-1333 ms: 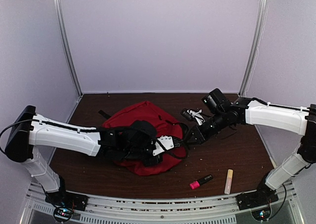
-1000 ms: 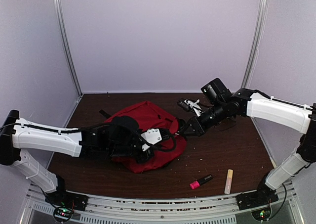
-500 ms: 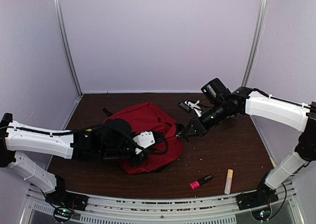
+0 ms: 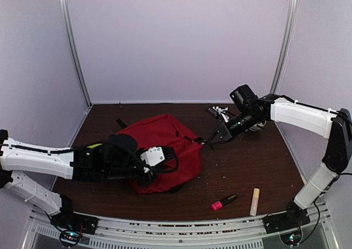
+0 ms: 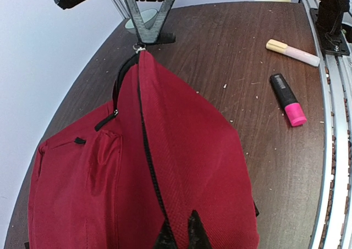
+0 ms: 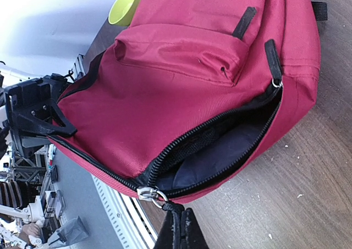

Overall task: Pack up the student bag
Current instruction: Zip the student bag into the largest pocket of the bag, then hold the largest pocket of the student bag.

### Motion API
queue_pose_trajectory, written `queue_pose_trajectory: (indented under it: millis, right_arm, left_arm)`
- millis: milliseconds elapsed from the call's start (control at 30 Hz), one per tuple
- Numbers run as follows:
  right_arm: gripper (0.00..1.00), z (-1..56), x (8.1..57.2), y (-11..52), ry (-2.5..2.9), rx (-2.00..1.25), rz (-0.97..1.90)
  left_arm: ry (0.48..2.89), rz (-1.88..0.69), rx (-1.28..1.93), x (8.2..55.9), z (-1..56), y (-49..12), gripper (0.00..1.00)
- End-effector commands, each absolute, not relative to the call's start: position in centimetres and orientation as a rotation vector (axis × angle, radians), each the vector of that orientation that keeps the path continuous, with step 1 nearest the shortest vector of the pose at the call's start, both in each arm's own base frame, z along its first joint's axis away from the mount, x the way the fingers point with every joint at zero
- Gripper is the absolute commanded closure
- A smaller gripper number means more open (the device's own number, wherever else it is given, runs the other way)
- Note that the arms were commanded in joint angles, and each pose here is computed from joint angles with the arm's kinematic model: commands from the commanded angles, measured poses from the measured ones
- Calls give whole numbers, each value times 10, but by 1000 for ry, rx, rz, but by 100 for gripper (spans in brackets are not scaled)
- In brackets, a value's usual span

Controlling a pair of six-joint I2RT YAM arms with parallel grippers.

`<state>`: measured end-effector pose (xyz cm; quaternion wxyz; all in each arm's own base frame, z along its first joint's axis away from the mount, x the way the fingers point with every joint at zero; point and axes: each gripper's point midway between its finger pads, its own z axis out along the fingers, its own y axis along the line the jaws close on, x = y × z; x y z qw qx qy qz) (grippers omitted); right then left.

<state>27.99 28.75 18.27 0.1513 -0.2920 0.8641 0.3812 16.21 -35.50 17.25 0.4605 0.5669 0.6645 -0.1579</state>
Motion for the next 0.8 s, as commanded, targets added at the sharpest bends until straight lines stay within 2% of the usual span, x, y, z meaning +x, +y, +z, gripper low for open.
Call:
queue_pose_trajectory:
  millis: [0, 100, 133, 167, 200, 300, 500, 767]
  right_arm:
    - [100, 154, 369, 193, 2579, -442, 492]
    - [100, 145, 346, 218, 2588, -540, 543]
    - [100, 140, 331, 235, 2592, -606, 592]
    - [100, 138, 314, 252, 2591, -678, 662]
    - [100, 137, 298, 269, 2588, -740, 732]
    - [100, 140, 254, 313, 2555, -883, 907]
    - [100, 177, 192, 365, 2439, -1035, 1197]
    - [100, 223, 165, 373, 2315, -1019, 1360]
  left_arm:
    - [1793, -321, 1629, 126, 118, -305, 100]
    - [1784, -341, 1604, 127, 121, -310, 100]
    - [1782, -348, 1594, 128, 121, -314, 90]
    - [1778, -354, 1587, 130, 122, -318, 69]
    - [1778, -363, 1582, 131, 125, -325, 57]
    - [1752, -396, 1602, 133, 136, -352, 40]
    - [1555, -402, 1629, 129, 165, -402, 26]
    - [1414, -608, 1577, 106, 200, -403, 29]
